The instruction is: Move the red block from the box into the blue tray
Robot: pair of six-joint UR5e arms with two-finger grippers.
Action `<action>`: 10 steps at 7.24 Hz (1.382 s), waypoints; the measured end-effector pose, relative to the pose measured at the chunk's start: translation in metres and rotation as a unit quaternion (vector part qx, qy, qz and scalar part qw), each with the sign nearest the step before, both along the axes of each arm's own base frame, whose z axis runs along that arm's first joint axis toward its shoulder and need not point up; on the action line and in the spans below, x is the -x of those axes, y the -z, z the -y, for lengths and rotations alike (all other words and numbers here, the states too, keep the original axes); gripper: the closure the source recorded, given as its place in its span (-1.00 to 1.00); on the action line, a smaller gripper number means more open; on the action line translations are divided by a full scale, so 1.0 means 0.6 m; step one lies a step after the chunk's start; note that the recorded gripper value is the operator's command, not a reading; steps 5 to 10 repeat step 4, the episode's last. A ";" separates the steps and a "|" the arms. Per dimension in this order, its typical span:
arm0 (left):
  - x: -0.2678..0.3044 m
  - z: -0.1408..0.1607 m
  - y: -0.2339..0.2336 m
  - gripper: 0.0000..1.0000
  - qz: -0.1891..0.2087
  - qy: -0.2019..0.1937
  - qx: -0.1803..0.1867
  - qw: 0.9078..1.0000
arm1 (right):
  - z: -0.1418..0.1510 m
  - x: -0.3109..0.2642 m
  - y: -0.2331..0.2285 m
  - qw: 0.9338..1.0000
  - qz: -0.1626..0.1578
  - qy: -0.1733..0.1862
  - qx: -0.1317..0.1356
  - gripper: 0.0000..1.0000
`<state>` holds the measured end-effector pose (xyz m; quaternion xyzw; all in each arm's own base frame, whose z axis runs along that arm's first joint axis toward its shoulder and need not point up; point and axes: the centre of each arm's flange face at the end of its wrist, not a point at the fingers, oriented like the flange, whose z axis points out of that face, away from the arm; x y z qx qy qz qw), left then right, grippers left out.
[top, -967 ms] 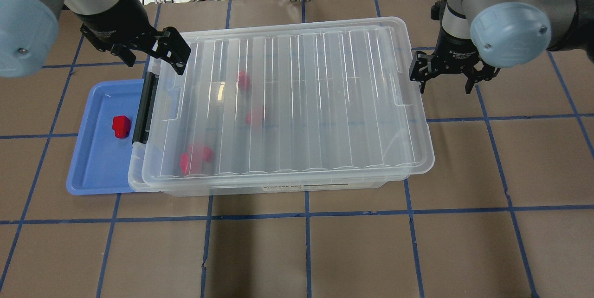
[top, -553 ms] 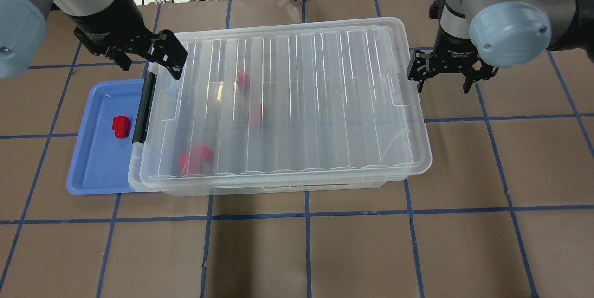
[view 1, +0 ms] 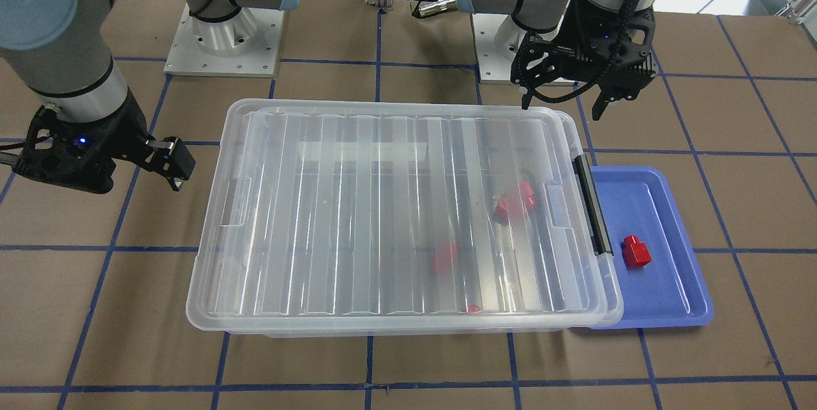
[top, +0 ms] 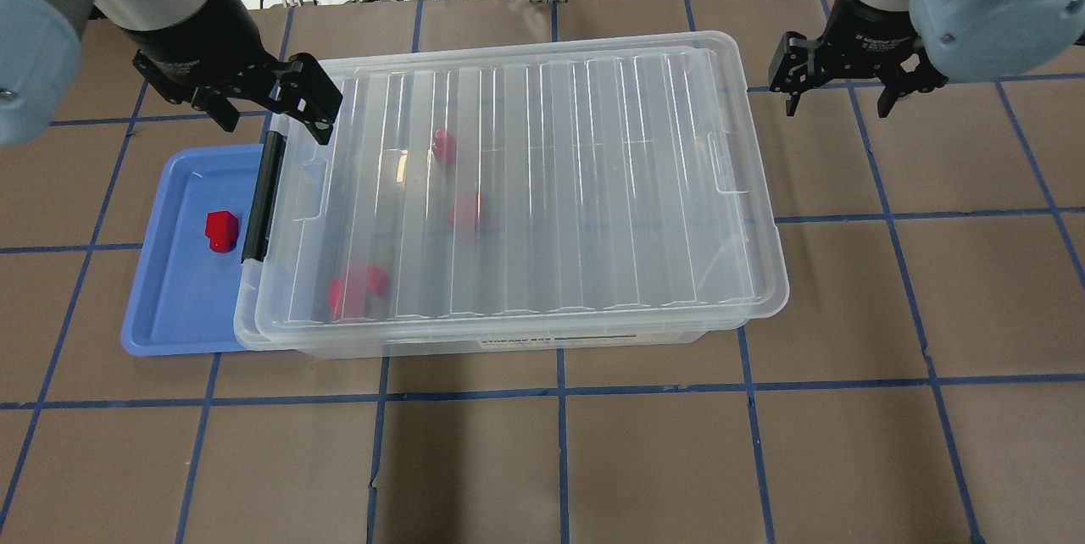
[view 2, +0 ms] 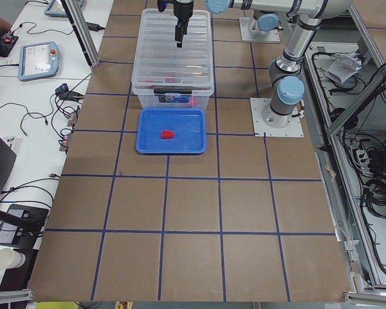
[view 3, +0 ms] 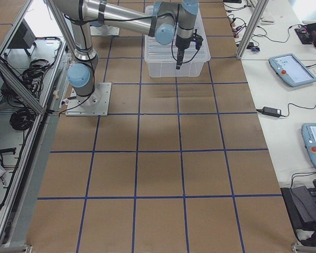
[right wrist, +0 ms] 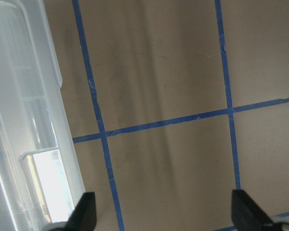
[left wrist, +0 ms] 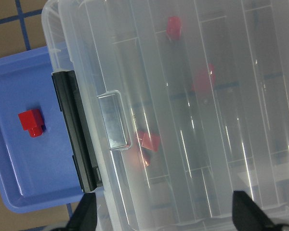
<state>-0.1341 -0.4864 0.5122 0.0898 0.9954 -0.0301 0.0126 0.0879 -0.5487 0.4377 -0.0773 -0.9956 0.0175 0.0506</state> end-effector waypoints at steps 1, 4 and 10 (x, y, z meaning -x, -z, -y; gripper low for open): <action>-0.001 0.000 0.000 -1.00 0.001 -0.008 0.000 1.000 | -0.024 -0.017 -0.032 0.999 0.029 -0.004 0.013 -1.00; -0.002 0.000 0.003 -1.00 0.002 -0.017 -0.002 1.000 | -0.087 -0.049 -0.069 0.994 0.103 0.003 -0.020 -1.00; -0.002 0.000 0.003 -1.00 0.002 -0.017 -0.002 1.000 | -0.087 -0.049 -0.069 0.994 0.103 0.003 -0.020 -1.00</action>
